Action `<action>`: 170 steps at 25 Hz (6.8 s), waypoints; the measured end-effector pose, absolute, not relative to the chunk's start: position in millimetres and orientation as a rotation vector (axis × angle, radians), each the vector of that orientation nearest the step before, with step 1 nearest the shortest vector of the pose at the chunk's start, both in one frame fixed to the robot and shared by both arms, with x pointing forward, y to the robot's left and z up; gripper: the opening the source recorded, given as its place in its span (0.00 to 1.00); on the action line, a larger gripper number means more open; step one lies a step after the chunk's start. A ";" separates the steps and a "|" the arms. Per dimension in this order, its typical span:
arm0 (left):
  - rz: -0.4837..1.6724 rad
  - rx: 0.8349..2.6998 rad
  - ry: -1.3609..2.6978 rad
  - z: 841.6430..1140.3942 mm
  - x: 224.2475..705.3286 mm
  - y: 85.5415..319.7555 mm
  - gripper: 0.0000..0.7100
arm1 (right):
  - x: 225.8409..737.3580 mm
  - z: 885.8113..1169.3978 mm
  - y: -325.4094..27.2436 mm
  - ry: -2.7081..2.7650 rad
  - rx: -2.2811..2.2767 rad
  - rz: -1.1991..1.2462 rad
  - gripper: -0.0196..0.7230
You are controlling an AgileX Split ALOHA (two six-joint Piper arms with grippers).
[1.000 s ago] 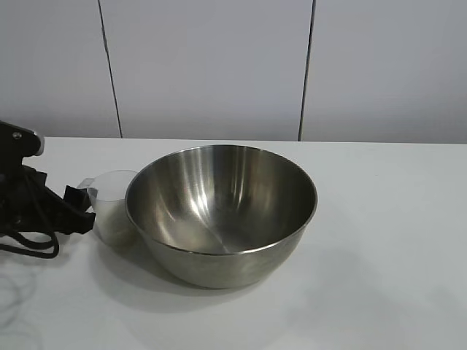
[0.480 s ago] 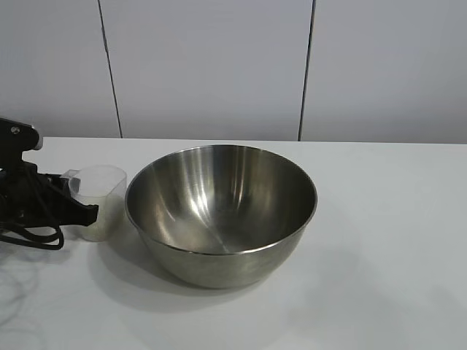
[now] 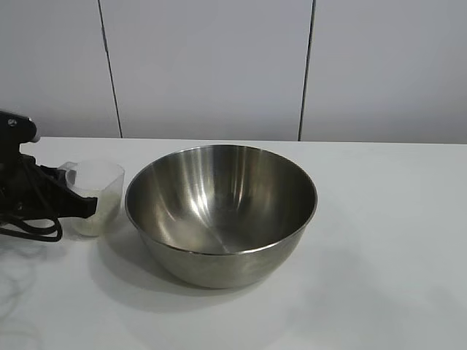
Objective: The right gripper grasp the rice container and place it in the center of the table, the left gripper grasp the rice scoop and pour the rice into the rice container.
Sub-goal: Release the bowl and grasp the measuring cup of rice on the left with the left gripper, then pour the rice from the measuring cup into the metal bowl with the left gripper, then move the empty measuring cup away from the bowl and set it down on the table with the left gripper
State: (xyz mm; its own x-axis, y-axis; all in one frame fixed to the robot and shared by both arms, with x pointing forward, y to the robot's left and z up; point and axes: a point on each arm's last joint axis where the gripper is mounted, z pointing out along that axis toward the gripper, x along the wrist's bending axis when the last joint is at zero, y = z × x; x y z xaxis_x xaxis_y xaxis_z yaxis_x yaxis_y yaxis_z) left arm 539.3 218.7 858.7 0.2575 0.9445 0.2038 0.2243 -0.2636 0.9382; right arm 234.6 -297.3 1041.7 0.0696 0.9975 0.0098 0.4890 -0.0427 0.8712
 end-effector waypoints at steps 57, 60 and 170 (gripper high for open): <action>1.611 1.612 -2.127 963.9 538.1 45.9 0.01 | 234.6 1041.8 -297.3 1.508 1.627 0.893 0.82; 1.611 1.609 -2.131 963.8 538.1 45.9 0.01 | 234.6 1041.8 -297.3 1.508 1.627 0.893 0.82; 0.944 1.686 1.281 853.1 503.5 229.5 0.40 | 234.6 1041.8 -297.3 1.508 1.627 0.893 0.82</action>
